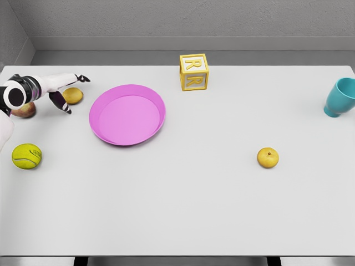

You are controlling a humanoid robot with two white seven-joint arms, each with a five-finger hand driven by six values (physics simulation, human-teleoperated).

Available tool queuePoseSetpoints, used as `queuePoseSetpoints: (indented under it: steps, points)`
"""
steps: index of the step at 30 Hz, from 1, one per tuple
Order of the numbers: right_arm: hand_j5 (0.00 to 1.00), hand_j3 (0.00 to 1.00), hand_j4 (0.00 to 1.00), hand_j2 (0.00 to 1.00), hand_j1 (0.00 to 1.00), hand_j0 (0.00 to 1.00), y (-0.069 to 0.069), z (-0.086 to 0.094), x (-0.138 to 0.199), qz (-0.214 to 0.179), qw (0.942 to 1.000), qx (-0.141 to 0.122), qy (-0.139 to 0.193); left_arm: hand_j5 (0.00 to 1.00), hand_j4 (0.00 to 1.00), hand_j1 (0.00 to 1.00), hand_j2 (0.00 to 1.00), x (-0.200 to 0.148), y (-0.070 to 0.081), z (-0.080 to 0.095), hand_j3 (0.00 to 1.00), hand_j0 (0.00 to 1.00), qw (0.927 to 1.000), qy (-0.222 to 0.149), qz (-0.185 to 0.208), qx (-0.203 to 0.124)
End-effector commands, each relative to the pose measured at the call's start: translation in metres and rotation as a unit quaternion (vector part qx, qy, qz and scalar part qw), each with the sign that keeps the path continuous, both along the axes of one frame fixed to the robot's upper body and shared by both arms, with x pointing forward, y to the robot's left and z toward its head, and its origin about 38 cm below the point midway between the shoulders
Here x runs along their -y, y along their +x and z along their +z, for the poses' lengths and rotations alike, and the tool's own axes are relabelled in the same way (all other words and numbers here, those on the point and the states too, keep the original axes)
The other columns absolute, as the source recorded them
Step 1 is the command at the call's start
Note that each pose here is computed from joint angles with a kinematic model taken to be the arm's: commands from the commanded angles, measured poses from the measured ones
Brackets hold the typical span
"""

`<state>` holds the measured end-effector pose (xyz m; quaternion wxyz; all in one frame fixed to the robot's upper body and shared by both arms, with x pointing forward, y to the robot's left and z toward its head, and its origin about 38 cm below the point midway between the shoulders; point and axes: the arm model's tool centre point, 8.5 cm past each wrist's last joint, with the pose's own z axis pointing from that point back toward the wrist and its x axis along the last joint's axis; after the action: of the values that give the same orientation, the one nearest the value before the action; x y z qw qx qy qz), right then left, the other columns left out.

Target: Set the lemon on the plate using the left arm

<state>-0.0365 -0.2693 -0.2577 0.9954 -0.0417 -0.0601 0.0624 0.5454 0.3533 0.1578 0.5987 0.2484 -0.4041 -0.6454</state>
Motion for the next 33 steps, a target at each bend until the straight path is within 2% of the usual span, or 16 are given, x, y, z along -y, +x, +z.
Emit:
queuePoseSetpoints:
  steps: [1,9,12,13,21,33]
  points:
    - [1.00,1.00,1.00,1.00,1.00,1.00,0.0000,0.0000,0.0001,0.000,1.0000,0.000,0.000,0.86,0.86,0.86,0.86,-0.0007,0.0000,-0.0001,0.86,0.86,1.0000,-0.002,0.003,0.000]
    - [1.00,1.00,1.00,1.00,1.00,1.00,0.0000,0.0000,0.0001,0.000,1.0000,0.000,0.000,0.81,0.81,0.81,0.81,-0.0039,-0.0006,-0.0018,0.81,0.81,1.0000,-0.003,0.007,-0.003]
    - [1.00,1.00,1.00,1.00,1.00,1.00,0.0000,0.0000,0.0001,0.000,1.0000,0.000,0.000,0.77,0.77,0.77,0.77,-0.0037,-0.0006,-0.0017,0.77,0.77,1.0000,-0.004,0.006,-0.003]
    - [1.00,1.00,1.00,1.00,1.00,1.00,0.0001,0.0000,-0.0001,0.000,1.0000,0.001,0.000,0.72,0.72,0.72,0.72,-0.0033,-0.0005,-0.0013,0.72,0.72,1.0000,-0.004,0.005,-0.002]
    - [1.00,1.00,1.00,1.00,1.00,1.00,0.0000,0.0000,0.0000,0.000,1.0000,0.000,0.000,0.64,0.64,0.64,0.64,-0.0034,-0.0010,-0.0011,0.64,0.64,1.0000,-0.006,0.002,-0.001]
    - [1.00,1.00,1.00,1.00,1.00,1.00,0.0000,0.0000,0.0000,0.000,1.0000,0.000,0.000,0.58,0.58,0.58,0.58,-0.0025,-0.0012,0.0029,0.58,0.58,0.9999,-0.009,-0.010,0.006]
